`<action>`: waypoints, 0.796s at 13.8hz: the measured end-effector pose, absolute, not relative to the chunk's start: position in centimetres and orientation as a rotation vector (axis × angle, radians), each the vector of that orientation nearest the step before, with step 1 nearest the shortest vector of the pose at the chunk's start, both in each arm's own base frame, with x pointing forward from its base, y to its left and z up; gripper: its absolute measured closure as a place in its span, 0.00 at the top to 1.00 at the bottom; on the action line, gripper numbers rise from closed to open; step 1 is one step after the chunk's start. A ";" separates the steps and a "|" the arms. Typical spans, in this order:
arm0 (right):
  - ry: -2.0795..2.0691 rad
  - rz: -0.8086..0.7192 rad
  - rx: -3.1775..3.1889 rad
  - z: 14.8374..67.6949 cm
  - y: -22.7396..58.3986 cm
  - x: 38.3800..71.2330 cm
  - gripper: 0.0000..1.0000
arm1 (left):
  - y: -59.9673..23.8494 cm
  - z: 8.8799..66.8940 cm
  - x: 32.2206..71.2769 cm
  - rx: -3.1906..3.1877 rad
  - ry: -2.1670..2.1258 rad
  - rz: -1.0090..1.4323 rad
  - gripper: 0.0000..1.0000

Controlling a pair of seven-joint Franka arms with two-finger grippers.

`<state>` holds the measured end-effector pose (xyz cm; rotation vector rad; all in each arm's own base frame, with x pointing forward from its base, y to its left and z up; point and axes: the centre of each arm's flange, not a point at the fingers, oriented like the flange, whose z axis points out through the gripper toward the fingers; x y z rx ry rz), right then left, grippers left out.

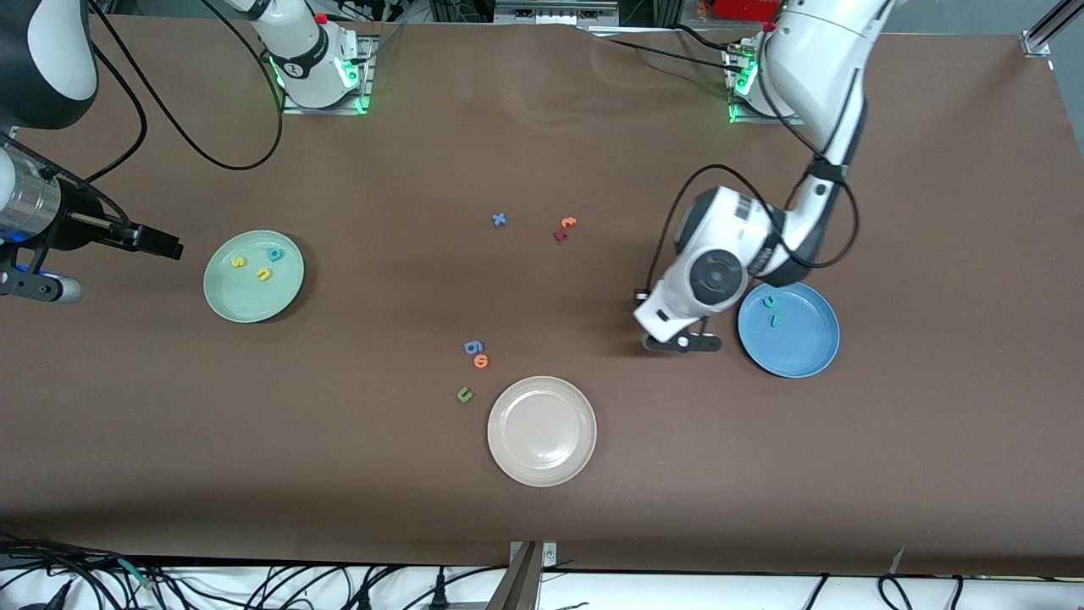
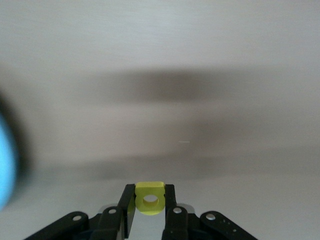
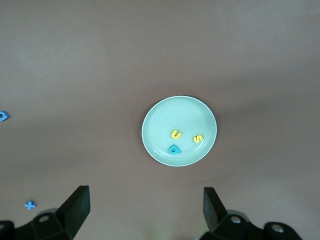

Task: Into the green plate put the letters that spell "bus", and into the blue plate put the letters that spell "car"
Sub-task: 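Carry the o to the blue plate and open the left gripper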

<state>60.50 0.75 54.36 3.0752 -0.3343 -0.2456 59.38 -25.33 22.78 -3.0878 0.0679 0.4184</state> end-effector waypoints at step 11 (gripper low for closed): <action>-0.344 -0.246 3.074 54.4 0.4 60.5 1.00 | -7.3 22.4 63.3 -3.089 0.227 0.495 0.34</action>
